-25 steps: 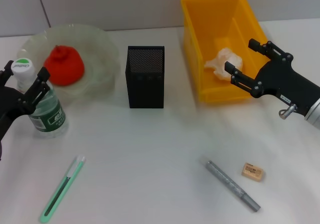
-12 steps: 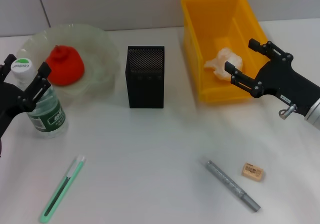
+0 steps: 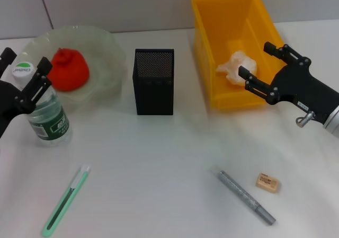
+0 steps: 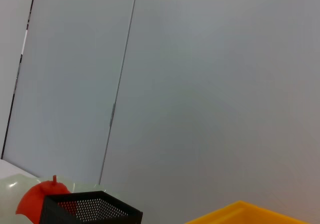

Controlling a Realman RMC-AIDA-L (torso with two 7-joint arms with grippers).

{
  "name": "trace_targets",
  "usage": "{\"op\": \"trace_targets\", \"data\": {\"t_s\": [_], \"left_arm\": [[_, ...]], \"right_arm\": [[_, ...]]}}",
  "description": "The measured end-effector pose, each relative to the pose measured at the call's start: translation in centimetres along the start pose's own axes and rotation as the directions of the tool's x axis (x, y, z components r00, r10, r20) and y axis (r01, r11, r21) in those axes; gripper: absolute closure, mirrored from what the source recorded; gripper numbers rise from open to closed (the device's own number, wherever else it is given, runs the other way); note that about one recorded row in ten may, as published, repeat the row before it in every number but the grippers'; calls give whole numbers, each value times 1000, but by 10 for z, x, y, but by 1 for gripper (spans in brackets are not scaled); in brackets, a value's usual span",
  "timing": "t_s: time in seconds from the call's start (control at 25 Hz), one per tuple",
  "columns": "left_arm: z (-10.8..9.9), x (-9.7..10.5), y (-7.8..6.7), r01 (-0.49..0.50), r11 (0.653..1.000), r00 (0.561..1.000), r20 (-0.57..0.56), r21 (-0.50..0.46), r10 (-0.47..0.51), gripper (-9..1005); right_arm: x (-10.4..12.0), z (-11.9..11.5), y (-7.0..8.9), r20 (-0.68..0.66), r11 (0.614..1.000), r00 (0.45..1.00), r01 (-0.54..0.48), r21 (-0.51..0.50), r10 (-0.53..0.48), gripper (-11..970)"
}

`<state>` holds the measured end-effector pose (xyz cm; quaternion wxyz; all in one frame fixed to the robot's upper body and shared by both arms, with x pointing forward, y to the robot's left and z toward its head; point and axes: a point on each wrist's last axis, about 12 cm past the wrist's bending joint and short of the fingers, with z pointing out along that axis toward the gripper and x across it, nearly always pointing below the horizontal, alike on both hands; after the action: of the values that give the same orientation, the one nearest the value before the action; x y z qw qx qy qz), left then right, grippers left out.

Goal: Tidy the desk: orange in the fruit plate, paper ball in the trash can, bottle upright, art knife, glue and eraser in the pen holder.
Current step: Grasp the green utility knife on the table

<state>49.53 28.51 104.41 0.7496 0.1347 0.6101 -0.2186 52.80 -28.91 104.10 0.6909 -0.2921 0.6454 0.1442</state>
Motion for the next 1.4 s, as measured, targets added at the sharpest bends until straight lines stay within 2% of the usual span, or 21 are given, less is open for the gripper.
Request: {"op": "trace_targets", "data": {"t_s": [0.68, 0.76, 0.84, 0.96, 1.12, 1.16, 1.28, 1.4], "left_arm": [[16, -11, -7, -1, 998, 997, 80, 67, -4, 200], [29, -14, -19, -30, 984, 996, 85, 178, 15, 201], [29, -14, -19, -30, 984, 996, 85, 178, 15, 201], [36, -18, -30, -45, 964, 995, 94, 261, 21, 201], [37, -18, -33, -44, 957, 996, 87, 287, 19, 201], [41, -17, -39, -41, 933, 998, 57, 358, 21, 201], [42, -16, -41, -39, 926, 999, 48, 376, 23, 201], [49, -16, -48, -33, 882, 999, 0, 470, 37, 201]], "right_arm": [[2, 2, -1, -20, 1000, 1000, 1, 8, -1, 190], [2, 2, -1, -21, 1000, 1000, 1, 9, -1, 190], [2, 2, -1, -21, 1000, 1000, 1, 9, -1, 190], [2, 2, -2, -22, 1000, 1000, -2, 9, 3, 190], [2, 2, -2, -23, 1000, 1000, -4, 10, 4, 190], [2, 2, -2, -23, 1000, 1000, -4, 10, 4, 190], [2, 2, -2, -24, 1000, 1000, -4, 10, 5, 190], [3, 2, -2, -28, 1000, 1000, -5, 12, 5, 190]]}}
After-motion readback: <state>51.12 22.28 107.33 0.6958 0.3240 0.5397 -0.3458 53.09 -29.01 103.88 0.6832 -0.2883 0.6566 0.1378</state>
